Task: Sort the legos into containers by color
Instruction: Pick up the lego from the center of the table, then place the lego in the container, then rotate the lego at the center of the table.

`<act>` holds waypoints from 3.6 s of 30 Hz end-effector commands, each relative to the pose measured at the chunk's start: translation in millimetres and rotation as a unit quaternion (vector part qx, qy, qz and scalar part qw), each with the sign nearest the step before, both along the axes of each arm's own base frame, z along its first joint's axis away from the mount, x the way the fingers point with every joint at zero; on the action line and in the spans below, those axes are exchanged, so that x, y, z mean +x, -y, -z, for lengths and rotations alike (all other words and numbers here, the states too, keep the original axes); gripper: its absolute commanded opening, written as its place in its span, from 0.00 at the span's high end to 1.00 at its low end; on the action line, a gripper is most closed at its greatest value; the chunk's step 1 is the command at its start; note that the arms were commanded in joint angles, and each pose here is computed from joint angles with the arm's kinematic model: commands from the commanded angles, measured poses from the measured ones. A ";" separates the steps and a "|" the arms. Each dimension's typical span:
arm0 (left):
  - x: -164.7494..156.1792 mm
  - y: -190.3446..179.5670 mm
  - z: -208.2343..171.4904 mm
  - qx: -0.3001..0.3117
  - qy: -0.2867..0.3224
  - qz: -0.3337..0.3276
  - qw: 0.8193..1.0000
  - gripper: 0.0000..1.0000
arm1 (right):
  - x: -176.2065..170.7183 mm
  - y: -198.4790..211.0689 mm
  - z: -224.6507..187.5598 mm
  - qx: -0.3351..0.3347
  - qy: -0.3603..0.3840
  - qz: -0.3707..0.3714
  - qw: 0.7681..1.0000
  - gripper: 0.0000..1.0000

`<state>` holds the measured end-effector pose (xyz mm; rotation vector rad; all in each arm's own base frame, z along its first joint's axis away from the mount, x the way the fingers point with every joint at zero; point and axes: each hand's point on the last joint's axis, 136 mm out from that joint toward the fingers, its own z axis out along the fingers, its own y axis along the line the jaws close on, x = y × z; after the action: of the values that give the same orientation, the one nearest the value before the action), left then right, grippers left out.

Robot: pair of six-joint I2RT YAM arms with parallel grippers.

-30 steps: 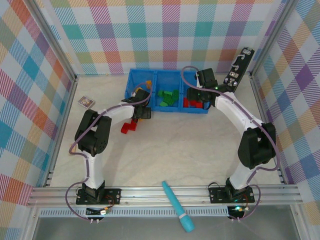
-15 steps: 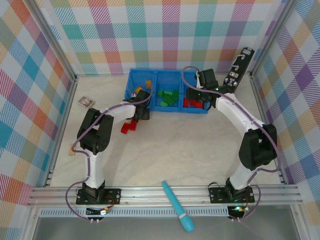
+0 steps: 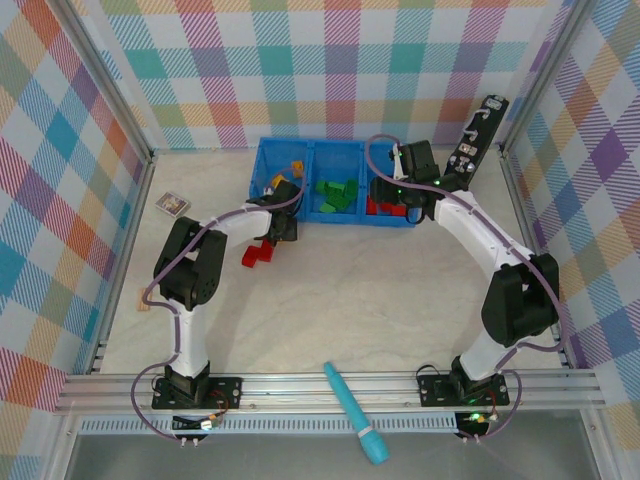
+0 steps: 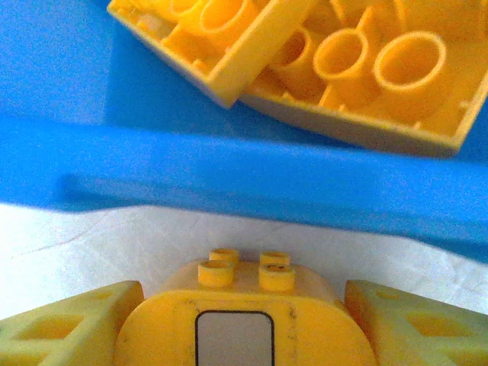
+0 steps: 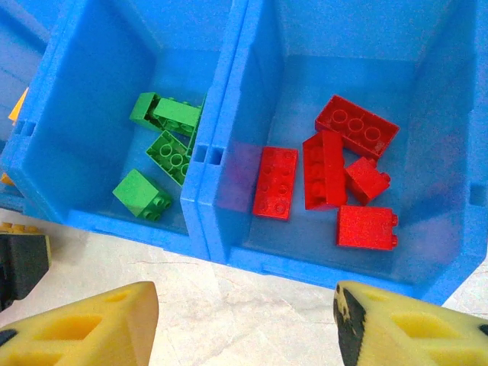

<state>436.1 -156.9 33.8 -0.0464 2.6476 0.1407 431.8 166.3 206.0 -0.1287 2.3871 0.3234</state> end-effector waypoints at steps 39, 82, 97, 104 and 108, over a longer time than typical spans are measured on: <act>103.6 12.0 -94.0 -0.052 0.137 -0.007 0.989 0.31 | -167.1 -43.6 58.6 0.133 -0.091 -0.077 0.984 0.32; -120.7 -115.8 -341.7 0.056 0.274 0.041 0.959 0.10 | -111.9 -226.1 77.6 0.085 -0.169 -0.128 0.974 0.32; -148.2 -131.5 -336.0 0.072 0.276 0.039 0.958 0.06 | -85.6 -271.9 121.0 0.084 -0.214 -0.111 0.967 0.30; -149.2 -134.3 -337.3 0.080 0.278 0.037 0.956 0.05 | -81.0 -288.0 135.6 0.086 -0.220 -0.106 0.966 0.20; -150.2 -134.5 -341.1 0.078 0.283 0.037 0.955 0.04 | -77.3 -292.5 145.7 0.076 -0.223 -0.097 0.967 0.18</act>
<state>291.5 -31.1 369.1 0.0661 2.0721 0.2342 355.6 455.5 64.4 -0.2698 2.7626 0.7135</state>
